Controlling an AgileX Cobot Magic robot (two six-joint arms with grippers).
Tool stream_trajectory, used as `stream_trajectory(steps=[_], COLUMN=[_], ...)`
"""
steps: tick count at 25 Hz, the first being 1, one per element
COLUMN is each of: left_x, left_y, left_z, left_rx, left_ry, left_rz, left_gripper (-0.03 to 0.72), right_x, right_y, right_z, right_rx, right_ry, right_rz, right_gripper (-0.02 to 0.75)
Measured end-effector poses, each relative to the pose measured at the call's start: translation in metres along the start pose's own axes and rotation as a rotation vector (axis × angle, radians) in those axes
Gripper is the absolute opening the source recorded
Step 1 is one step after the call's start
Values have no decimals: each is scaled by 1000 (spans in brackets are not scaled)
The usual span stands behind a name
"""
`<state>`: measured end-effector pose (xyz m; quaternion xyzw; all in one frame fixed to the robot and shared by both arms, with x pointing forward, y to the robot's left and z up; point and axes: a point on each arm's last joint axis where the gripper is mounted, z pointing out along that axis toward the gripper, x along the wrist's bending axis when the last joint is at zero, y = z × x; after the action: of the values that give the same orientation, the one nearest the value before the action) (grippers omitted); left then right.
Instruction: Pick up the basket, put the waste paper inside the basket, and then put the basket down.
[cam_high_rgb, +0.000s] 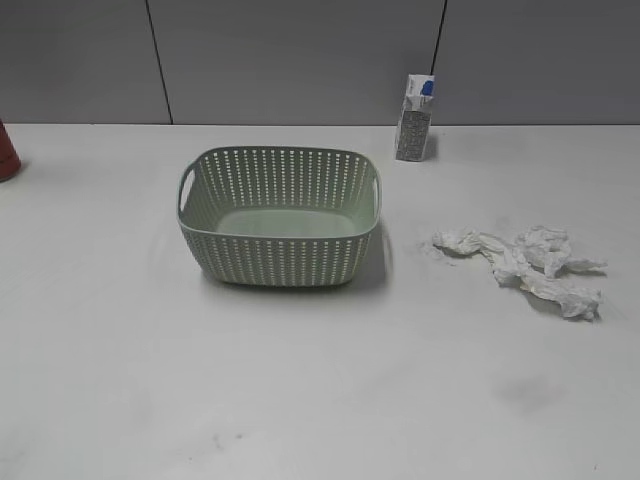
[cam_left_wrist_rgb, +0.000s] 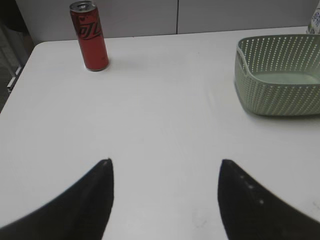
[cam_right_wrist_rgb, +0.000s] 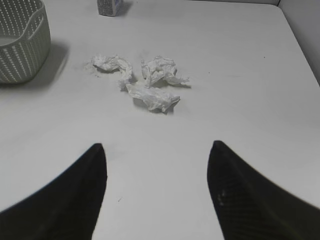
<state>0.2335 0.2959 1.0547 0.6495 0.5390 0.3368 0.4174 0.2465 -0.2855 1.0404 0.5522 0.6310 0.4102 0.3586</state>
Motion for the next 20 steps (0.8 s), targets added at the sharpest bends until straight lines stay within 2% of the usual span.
stream_trajectory(steps=[5,8,11,14,20], left_x=[0,0,1,2,6], left_y=[0,9,32,58,115], left_z=[0,-4,-7,-1,33], left_rx=[-2,-55,-174,-241,-242], left_ry=[-1,1,7,14,13], left_rz=[-1,0,-1,-5,-11], left_gripper=[496,496,496,496,496], right_x=[0,0,0,0,0], right_y=[0,0,0,0,0], right_z=[0,0,0,0,0], right_rx=[0,1,1,1,1], right_ry=[0,0,0,0,0], right_rz=[0,0,0,0,0], right_gripper=[507,507,507,507,507])
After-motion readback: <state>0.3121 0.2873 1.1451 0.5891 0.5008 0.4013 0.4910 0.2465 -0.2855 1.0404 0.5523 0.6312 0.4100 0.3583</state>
